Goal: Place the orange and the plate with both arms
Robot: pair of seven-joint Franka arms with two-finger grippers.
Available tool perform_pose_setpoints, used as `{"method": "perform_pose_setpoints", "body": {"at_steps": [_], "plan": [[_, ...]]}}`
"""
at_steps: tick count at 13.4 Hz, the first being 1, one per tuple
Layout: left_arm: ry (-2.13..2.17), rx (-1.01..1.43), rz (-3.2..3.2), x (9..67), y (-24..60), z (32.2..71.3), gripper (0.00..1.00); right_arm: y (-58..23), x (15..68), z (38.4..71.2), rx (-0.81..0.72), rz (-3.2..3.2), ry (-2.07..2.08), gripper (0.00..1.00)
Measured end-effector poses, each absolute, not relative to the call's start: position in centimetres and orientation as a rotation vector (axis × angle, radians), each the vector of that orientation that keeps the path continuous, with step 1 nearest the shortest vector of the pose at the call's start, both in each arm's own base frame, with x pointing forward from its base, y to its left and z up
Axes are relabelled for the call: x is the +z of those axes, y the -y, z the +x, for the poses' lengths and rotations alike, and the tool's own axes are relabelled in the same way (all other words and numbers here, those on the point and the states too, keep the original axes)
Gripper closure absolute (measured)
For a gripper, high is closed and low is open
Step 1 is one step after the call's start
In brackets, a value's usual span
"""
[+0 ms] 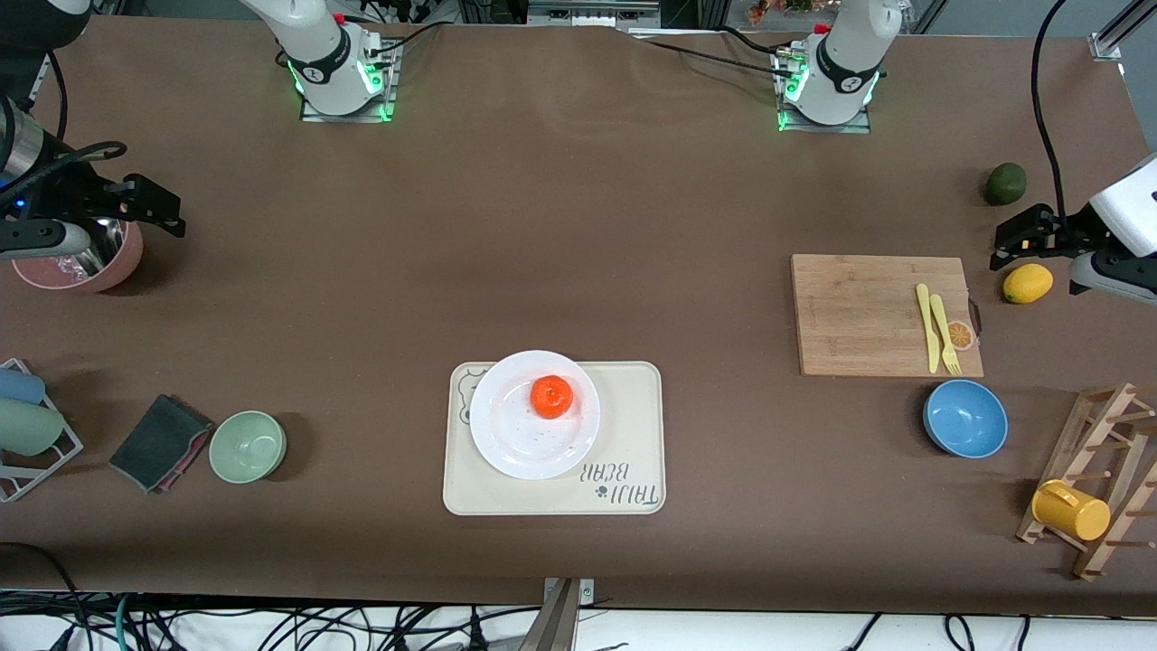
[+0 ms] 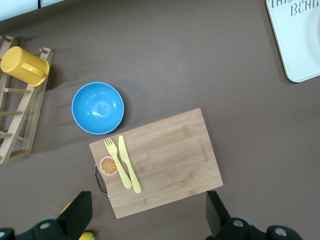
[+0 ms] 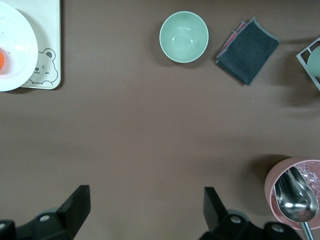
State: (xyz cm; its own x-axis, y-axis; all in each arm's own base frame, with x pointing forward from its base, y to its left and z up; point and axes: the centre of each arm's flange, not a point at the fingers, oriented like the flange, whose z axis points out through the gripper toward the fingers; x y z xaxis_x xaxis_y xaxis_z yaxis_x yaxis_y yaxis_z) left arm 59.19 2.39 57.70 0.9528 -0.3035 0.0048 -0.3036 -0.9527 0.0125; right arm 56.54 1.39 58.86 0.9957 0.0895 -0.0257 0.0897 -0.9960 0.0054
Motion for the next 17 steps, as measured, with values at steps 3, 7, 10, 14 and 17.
{"method": "perform_pose_setpoints", "body": {"at_steps": [3, 7, 10, 14, 17], "plan": [[0.481, 0.004, 3.091, 57.7, -2.4, 59.2, 0.00, -1.3, 59.0, 56.6, -0.036, 3.128, -0.138, 0.00], [0.481, 0.004, 3.091, 57.7, -2.4, 59.2, 0.00, -1.1, 59.0, 56.6, -0.041, 3.126, -0.135, 0.00], [0.482, 0.004, 3.091, 57.7, -2.3, 59.2, 0.00, -0.7, 59.5, 56.7, -0.023, 3.123, -0.124, 0.00], [0.482, 0.004, 3.091, 57.7, -2.3, 59.2, 0.00, -0.8, 60.1, 56.6, -0.018, 3.118, -0.127, 0.00], [0.482, 0.004, 3.091, 57.7, -2.3, 59.2, 0.00, -0.8, 60.0, 56.5, -0.034, 3.118, -0.129, 0.00]]}}
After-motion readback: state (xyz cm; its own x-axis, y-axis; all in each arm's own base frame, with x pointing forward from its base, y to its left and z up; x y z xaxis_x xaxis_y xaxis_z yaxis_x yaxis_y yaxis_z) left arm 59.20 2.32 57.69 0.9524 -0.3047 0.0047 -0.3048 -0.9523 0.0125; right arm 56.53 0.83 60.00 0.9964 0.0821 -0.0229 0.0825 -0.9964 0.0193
